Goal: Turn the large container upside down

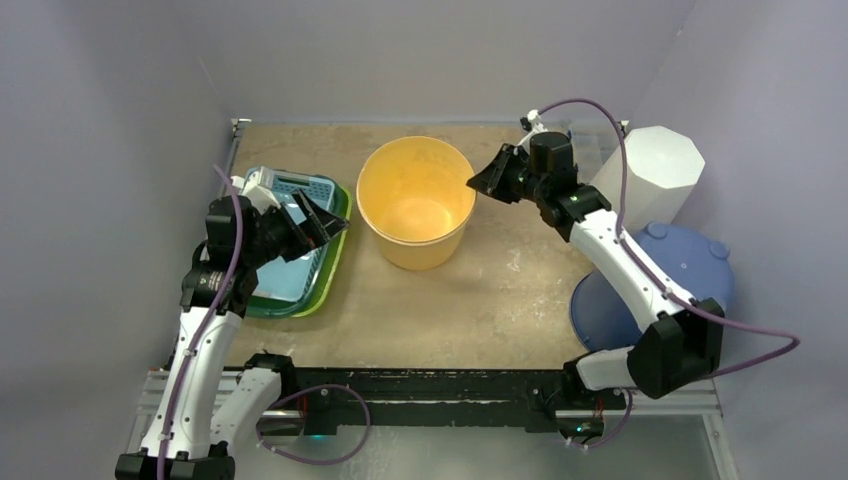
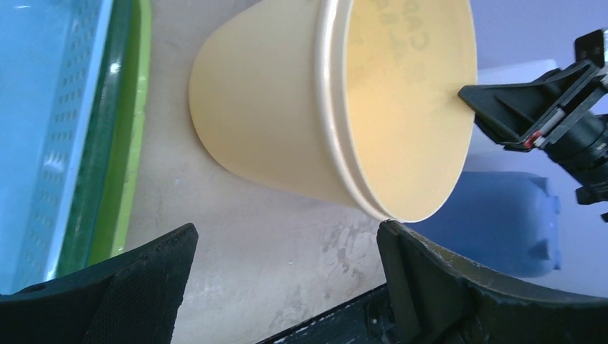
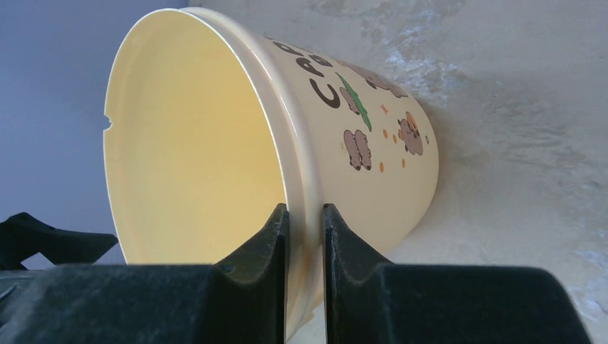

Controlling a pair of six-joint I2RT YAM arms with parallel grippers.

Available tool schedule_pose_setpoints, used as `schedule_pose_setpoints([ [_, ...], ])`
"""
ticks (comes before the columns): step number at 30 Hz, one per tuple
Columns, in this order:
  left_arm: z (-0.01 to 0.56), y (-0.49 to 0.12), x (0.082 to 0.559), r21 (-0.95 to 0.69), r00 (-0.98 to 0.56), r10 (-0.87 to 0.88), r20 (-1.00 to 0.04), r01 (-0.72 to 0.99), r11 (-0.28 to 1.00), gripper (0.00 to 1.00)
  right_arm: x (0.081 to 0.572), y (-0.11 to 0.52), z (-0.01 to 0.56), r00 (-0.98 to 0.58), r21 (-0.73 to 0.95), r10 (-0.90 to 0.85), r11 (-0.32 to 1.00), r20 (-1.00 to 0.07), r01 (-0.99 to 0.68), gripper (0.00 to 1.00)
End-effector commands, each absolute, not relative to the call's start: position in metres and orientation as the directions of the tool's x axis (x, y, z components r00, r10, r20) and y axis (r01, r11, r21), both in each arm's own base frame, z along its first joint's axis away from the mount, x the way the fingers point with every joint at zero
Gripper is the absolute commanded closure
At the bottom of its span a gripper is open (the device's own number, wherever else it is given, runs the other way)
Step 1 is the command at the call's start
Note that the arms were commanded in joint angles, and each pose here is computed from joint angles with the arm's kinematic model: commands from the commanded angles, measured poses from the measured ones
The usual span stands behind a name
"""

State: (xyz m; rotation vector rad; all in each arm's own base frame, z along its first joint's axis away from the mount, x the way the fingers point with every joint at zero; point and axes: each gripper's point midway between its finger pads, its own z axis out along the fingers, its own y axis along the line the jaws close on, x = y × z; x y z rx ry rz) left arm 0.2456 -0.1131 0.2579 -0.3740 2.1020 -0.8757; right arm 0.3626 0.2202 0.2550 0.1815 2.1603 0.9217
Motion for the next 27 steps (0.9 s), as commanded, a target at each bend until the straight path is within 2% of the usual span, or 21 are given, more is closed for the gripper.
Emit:
schedule_pose_setpoints([
  [1,0.307,-0.132,0.250,-0.755,-0.589,-0.538,-0.603,0.202,0.624,0.05,0.351,0.201,0.278,-0.622,0.591,0.366,0.782,-0.693,-0.198,0.94],
  [8,0.309,-0.140,0.257,-0.762,-0.599,-0.535,-0.597,0.212,0.612,0.08,0.329,0.182,0.280,-0.616,0.530,0.321,0.827,-0.719,-0.188,0.94],
  [12,0.290,-0.162,0.261,-0.729,-0.625,-0.494,-0.605,0.184,0.659,0.10,0.320,0.178,0.284,-0.614,0.510,0.298,0.836,-0.731,-0.202,0.94],
  [16,0.282,-0.189,0.260,-0.746,-0.645,-0.489,-0.587,0.197,0.636,0.17,0.314,0.176,0.286,-0.615,0.499,0.279,0.839,-0.737,-0.217,0.94],
  [22,0.280,-0.189,0.264,-0.742,-0.628,-0.498,-0.598,0.198,0.640,0.19,0.305,0.183,0.290,-0.631,0.501,0.240,0.821,-0.738,-0.274,0.94],
  [27,0.261,-0.189,0.265,-0.726,-0.659,-0.471,-0.587,0.170,0.667,0.24,0.299,0.184,0.293,-0.632,0.508,0.233,0.809,-0.739,-0.296,0.94],
])
